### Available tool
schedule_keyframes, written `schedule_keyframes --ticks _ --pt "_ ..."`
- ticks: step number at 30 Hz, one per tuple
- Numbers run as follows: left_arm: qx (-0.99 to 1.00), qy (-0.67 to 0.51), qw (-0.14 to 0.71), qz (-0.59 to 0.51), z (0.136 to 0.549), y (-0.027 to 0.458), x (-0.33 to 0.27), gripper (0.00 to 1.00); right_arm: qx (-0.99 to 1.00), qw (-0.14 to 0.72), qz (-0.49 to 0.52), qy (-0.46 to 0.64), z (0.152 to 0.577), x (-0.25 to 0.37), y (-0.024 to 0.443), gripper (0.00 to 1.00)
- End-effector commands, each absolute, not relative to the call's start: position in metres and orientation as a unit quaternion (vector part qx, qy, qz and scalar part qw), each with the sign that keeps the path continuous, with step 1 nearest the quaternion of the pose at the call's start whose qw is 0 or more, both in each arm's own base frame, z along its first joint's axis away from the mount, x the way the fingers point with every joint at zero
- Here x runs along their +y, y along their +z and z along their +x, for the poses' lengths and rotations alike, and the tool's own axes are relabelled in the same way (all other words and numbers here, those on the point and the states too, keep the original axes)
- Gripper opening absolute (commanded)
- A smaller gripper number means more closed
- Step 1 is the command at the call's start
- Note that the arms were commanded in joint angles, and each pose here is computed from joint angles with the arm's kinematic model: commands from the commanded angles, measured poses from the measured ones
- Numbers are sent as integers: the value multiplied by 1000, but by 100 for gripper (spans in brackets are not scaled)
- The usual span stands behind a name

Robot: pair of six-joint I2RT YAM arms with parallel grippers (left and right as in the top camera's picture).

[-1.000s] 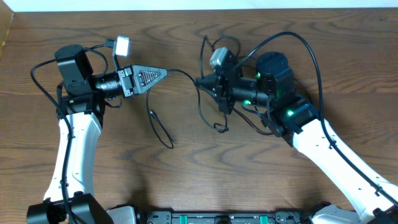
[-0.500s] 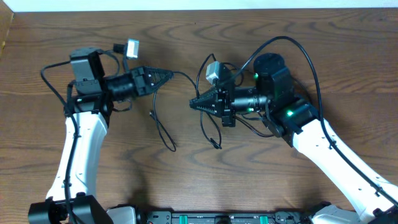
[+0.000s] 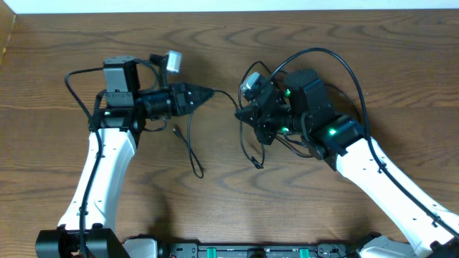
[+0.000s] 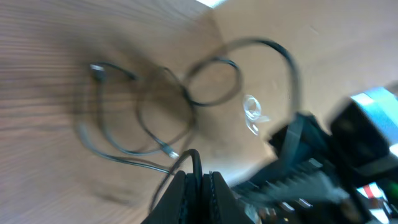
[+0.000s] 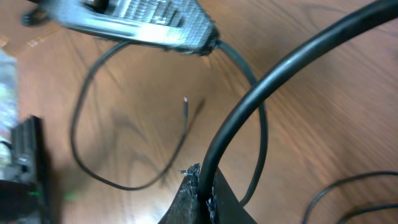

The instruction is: Untangle cables

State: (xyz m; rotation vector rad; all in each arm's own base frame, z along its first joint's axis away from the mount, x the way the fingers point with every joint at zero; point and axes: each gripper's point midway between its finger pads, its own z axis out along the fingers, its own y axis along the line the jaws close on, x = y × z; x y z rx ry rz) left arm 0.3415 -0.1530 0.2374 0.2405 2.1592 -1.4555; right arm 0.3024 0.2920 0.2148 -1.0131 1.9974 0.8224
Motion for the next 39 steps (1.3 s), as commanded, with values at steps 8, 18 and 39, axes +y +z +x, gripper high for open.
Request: schedule_keyframes --ticks 8,18,39 --pt "741 -607 239 161 314 258 -168 8 781 398 -417 238 316 277 213 1" --pt "743 -609 232 155 312 257 -168 8 780 404 -416 237 318 277 214 18" --pt "717 -641 215 171 301 268 -171 8 772 384 -413 294 316 297 206 31"
